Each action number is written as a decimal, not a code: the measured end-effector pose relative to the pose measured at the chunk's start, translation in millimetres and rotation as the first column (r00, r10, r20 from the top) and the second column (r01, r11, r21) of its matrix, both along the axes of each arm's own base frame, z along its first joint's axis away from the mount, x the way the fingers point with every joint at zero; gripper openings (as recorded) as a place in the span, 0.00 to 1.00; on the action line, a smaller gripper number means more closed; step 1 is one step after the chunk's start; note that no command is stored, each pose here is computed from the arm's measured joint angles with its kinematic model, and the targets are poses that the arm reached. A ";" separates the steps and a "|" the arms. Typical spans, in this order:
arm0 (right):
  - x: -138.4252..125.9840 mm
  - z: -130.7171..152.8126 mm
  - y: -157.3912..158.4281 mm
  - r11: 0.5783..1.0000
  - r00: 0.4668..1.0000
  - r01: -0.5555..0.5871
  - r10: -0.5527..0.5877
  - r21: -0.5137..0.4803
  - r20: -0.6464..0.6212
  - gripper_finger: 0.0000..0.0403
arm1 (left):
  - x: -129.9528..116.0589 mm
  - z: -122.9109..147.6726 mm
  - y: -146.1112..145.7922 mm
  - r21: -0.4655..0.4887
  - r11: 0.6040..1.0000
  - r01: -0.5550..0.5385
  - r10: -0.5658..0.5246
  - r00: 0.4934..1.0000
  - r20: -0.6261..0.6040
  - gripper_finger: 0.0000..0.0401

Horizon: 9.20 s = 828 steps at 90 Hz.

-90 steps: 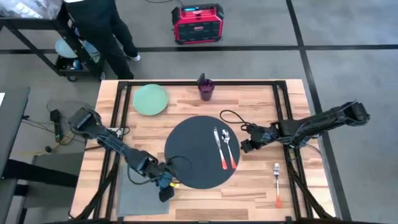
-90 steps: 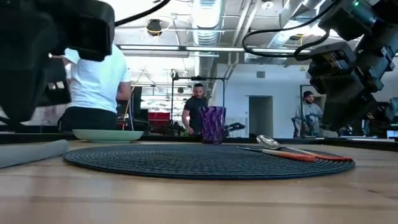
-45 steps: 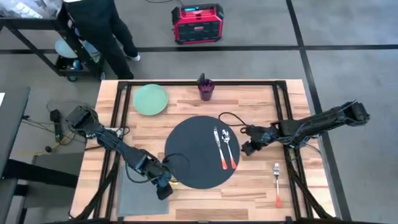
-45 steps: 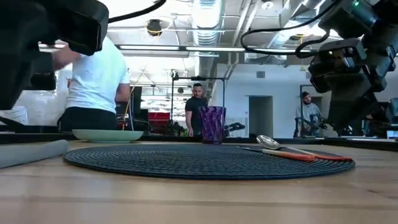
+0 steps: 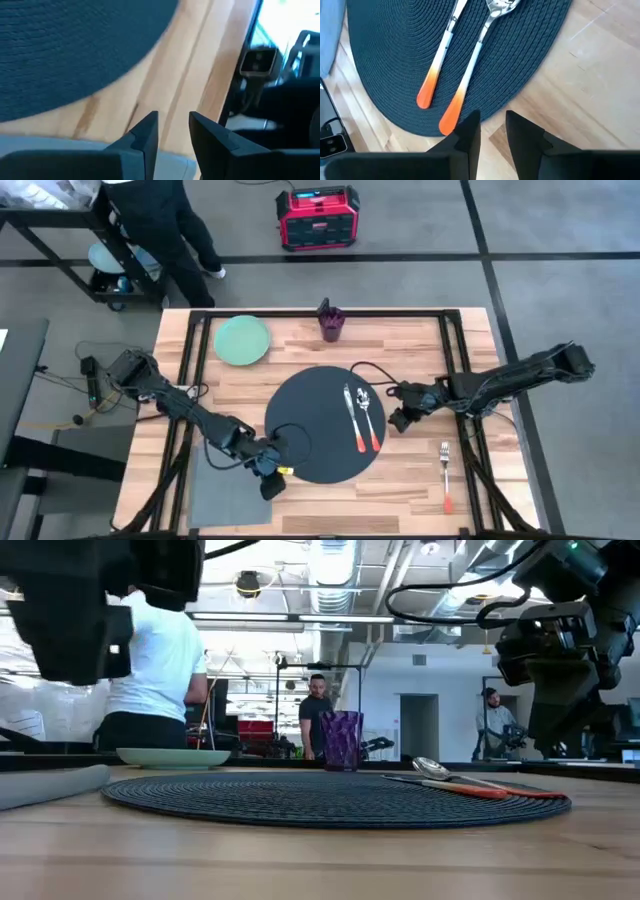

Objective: Set table place
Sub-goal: Fold the table napkin

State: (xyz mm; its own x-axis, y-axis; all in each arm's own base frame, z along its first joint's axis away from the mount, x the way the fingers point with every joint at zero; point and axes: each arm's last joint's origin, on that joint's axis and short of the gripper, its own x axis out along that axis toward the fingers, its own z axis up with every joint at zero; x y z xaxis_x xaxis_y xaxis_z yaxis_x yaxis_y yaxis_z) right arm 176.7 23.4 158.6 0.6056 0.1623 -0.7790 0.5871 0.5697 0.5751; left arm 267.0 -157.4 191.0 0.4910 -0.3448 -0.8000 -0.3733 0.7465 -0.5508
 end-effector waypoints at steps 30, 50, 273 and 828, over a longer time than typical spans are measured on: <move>0.9 1.0 1.5 0.998 0.998 -0.055 0.054 0.017 0.018 0.19 | -4.9 -9.9 10.2 -0.009 0.996 -0.086 0.083 0.981 -0.175 0.23; 0.7 1.1 2.3 0.997 0.997 -0.074 0.074 0.034 0.017 0.19 | -7.8 -27.2 21.0 0.055 0.976 -0.212 0.218 0.914 -0.343 0.23; -1.4 1.8 7.4 0.961 0.973 -0.230 0.229 0.150 0.027 0.19 | 15.8 8.7 -0.3 0.142 0.930 -0.340 0.368 0.849 -0.379 0.07; -9.5 4.3 26.3 0.801 0.883 -0.448 0.465 0.398 0.058 0.40 | 38.3 -5.4 -134.9 0.159 0.907 -0.391 0.422 0.847 -0.325 0.14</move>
State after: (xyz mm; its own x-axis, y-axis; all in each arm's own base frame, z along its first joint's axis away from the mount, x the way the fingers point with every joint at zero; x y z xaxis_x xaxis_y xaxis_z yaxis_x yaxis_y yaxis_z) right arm 167.3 49.7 162.9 0.3544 0.7059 -0.6134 0.3429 0.5121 0.7875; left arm 305.3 -292.4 185.5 0.2614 -0.0996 -0.9601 -0.8069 0.5233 -0.2740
